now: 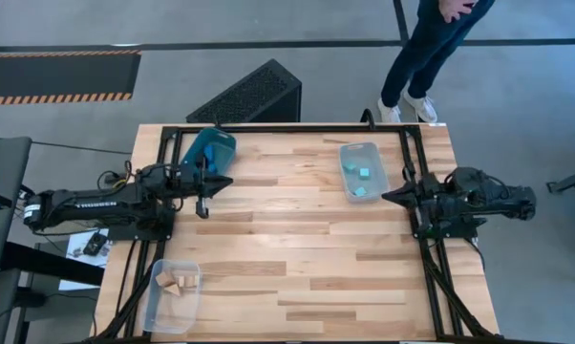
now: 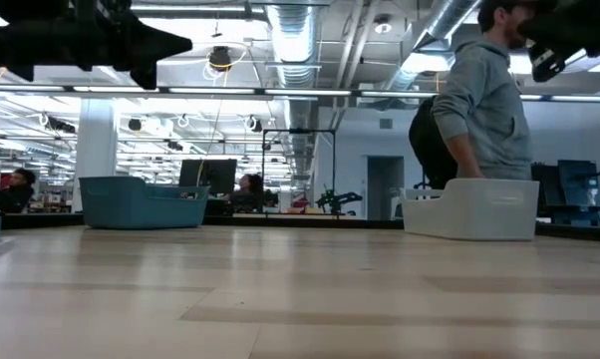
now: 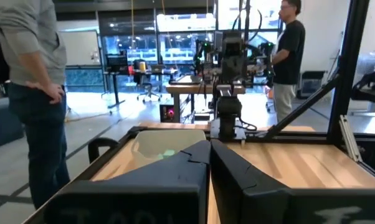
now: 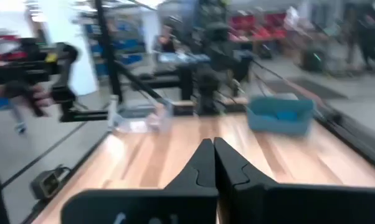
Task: Sort & place blocks by color
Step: Return to Home Position
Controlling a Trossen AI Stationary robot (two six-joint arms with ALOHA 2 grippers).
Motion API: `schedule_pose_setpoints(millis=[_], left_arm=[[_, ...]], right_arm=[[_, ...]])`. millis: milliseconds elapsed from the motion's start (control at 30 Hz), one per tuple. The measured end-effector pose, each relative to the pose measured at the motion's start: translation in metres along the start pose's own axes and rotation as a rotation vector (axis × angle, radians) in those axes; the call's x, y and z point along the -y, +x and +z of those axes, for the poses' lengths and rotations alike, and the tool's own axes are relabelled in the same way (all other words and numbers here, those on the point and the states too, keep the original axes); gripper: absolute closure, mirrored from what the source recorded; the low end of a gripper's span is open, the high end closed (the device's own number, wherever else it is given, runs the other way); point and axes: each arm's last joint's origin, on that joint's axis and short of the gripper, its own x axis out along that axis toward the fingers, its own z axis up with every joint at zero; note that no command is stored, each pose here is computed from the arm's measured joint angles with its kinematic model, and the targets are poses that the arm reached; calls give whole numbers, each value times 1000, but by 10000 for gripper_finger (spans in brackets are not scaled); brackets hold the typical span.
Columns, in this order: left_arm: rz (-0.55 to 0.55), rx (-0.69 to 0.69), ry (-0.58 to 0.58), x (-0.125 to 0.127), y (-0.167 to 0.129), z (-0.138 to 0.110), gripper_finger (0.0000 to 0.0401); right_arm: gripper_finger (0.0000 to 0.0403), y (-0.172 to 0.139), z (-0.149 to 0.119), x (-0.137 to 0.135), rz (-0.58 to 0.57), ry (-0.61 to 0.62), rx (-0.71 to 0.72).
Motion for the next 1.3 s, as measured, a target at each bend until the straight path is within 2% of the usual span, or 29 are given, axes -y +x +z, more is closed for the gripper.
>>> schedule_pose_setpoints(millis=[100, 200, 467, 833, 1067, 1300], left_arm=[[2, -3, 4, 1, -6, -5, 399], [7, -3, 26, 1, -11, -12, 399], [33, 36, 34, 2, -25, -26, 399], [65, 38, 62, 0, -42, -29, 399], [38, 51, 55, 2, -49, -40, 399], [15, 59, 33, 4, -53, -40, 399]], right_arm=[[400, -2, -3, 1, -33, 29, -23], [400, 2, -5, -1, 21, 2, -16], [400, 17, -37, 1, 47, -20, -3], [400, 19, -39, 1, 47, -43, 21], [399, 25, -50, 2, 52, -46, 112], [399, 30, -70, 3, 79, 0, 86]])
